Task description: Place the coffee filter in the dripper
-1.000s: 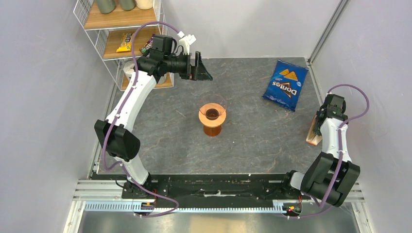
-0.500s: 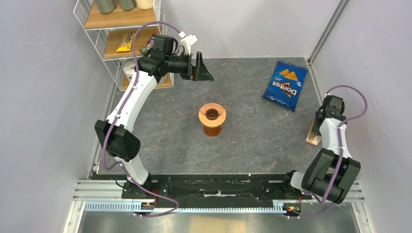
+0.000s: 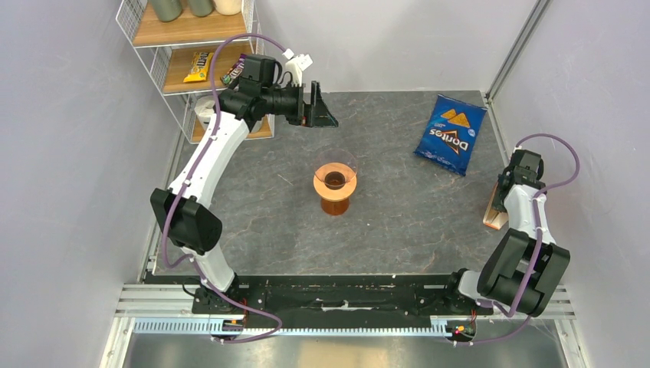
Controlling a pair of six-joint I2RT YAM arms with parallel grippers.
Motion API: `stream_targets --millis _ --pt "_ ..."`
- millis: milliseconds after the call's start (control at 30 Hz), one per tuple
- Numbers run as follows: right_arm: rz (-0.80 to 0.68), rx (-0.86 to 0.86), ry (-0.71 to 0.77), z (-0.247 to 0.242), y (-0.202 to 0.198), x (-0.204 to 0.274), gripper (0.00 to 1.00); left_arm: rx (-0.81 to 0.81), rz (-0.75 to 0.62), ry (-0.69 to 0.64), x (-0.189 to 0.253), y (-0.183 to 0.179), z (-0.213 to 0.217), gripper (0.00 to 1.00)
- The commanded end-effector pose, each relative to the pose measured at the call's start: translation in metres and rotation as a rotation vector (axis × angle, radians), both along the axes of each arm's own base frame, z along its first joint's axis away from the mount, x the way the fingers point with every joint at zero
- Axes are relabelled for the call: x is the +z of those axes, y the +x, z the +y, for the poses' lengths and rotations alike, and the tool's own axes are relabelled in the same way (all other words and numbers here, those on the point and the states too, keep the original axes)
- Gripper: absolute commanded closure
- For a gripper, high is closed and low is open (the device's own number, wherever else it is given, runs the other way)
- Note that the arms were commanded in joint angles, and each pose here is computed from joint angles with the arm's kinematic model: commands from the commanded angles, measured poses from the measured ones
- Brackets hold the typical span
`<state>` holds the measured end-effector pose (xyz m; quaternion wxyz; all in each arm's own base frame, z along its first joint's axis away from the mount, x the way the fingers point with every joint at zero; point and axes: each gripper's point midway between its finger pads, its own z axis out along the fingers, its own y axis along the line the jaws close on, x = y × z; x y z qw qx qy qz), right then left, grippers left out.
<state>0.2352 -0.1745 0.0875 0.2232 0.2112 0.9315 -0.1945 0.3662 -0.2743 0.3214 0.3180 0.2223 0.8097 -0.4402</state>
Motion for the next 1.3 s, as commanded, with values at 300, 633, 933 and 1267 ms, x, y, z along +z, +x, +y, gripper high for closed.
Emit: stream_targets --millis 300,633,933,1267 --pt "-0.046 0.008 0.017 -0.004 0.014 0.001 0.67 0.005 -0.044 -0.026 0.017 0.005 -0.007 0.03" --pt "-0.053 0.014 0.033 -0.001 0.017 0.002 0.65 0.005 -0.04 -0.026 0.016 0.005 -0.007 0.03" --pt "-0.067 0.024 0.047 0.003 0.017 0.007 0.64 0.002 -0.038 -0.027 0.016 0.005 -0.008 0.03" --pt "-0.061 0.008 0.026 -0.001 0.015 0.009 0.64 0.002 -0.036 -0.026 0.015 0.004 -0.01 0.03"
